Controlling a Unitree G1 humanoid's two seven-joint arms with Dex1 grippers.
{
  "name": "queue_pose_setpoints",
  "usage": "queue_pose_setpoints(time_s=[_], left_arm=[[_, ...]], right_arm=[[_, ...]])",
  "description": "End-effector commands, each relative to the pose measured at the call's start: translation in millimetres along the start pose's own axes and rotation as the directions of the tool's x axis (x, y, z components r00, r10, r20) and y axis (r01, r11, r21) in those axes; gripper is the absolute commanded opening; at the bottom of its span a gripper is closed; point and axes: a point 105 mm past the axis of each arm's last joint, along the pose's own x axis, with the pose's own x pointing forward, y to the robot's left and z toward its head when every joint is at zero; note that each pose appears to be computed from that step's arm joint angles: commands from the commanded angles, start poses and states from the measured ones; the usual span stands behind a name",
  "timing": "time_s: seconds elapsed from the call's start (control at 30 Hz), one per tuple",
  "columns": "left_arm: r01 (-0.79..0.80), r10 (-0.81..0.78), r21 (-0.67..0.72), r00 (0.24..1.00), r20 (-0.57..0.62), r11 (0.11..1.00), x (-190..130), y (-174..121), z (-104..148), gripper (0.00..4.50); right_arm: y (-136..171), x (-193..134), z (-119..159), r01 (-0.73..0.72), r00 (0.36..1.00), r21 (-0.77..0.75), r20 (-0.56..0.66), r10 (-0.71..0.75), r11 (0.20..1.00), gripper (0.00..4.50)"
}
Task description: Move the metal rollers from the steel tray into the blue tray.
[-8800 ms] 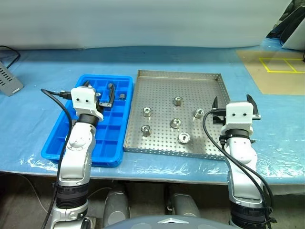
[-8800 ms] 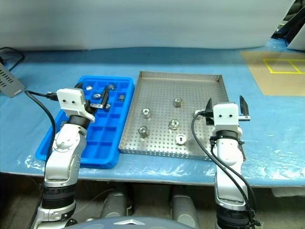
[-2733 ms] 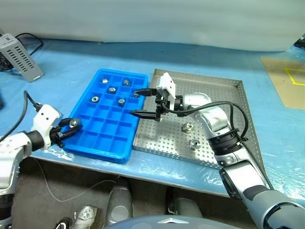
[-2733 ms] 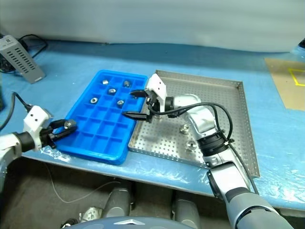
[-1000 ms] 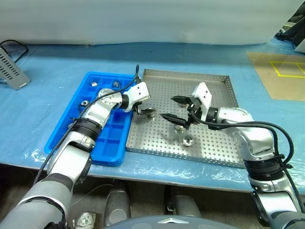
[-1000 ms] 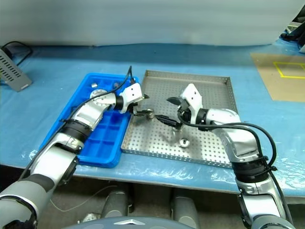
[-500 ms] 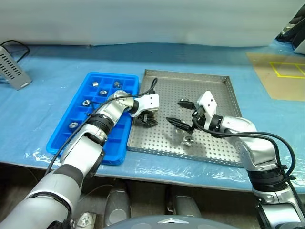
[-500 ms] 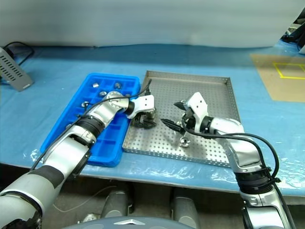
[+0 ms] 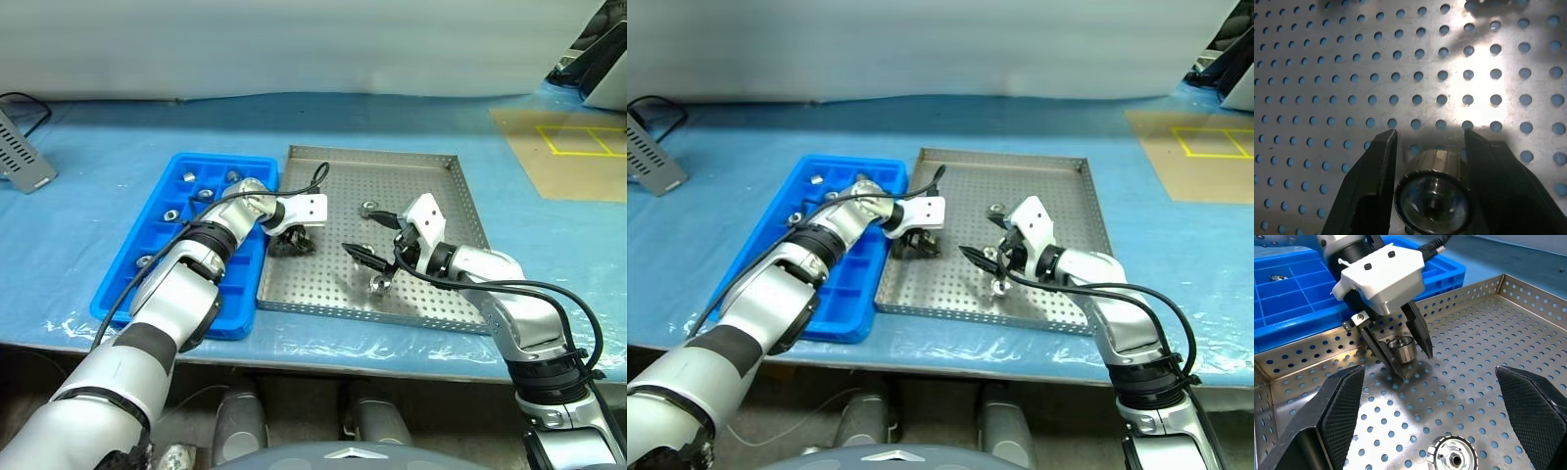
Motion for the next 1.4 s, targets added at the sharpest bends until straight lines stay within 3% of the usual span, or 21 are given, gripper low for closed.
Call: queue_pose_setpoints(time_s=[0.03, 0.4, 0.57, 0.8, 0.9, 1.1, 1.2, 1.27, 1.33, 1.4], left_arm=[[0.008, -0.008, 0.014, 0.999, -0.033, 1.000, -18, 6, -10, 2.45], [0.165, -0.162, 0.055, 0.985, -0.067, 0.985, -37, -16, -31, 2.45], [0.111, -0.108, 0.044, 0.992, -0.066, 0.993, -38, -11, -33, 1.31], [0.114, -0.110, 0.048, 0.991, -0.080, 0.992, -40, -15, -40, 1.31], [0.040, -0.039, 0.051, 0.999, -0.029, 0.998, -37, -5, -28, 1.31], [0.019, -0.040, 0.072, 0.951, 0.308, 0.997, -52, 2, 33, 1.31], [0.019, -0.042, 0.061, 0.912, 0.408, 0.998, -64, 5, 50, 1.92], [0.045, -0.067, 0.060, 0.896, 0.438, 0.997, -71, 5, 56, 2.60], [0.045, -0.073, 0.079, 0.915, 0.396, 0.996, -78, 9, 54, 3.23], [0.036, -0.080, 0.159, 0.956, 0.282, 0.987, -83, 12, 42, 3.95]], right_arm=[[2, 1, 9, -0.001, 0.999, -0.033, 0.037, 0.003, 0.999, 4.50], [-1, 9, 5, -0.005, 0.999, -0.049, 0.040, 0.007, 0.999, 4.50], [1, 10, 10, -0.007, 0.999, -0.062, 0.047, 0.009, 0.998, 4.50], [3, 11, 17, -0.015, 0.999, -0.070, 0.051, 0.018, 0.997, 4.50], [3, 11, 19, -0.017, 0.998, -0.069, 0.051, 0.020, 0.997, 4.50], [4, 13, 19, -0.022, 0.999, -0.069, 0.048, 0.025, 0.997, 4.50], [4, 13, 21, -0.019, 0.999, -0.068, 0.049, 0.022, 0.998, 4.50], [4, 13, 21, -0.018, 0.999, -0.068, 0.049, 0.022, 0.998, 4.50], [5, 13, 22, -0.018, 0.999, -0.068, 0.050, 0.022, 0.998, 4.50], [6, 14, 22, -0.018, 0.998, -0.063, 0.052, 0.021, 0.998, 4.50]])
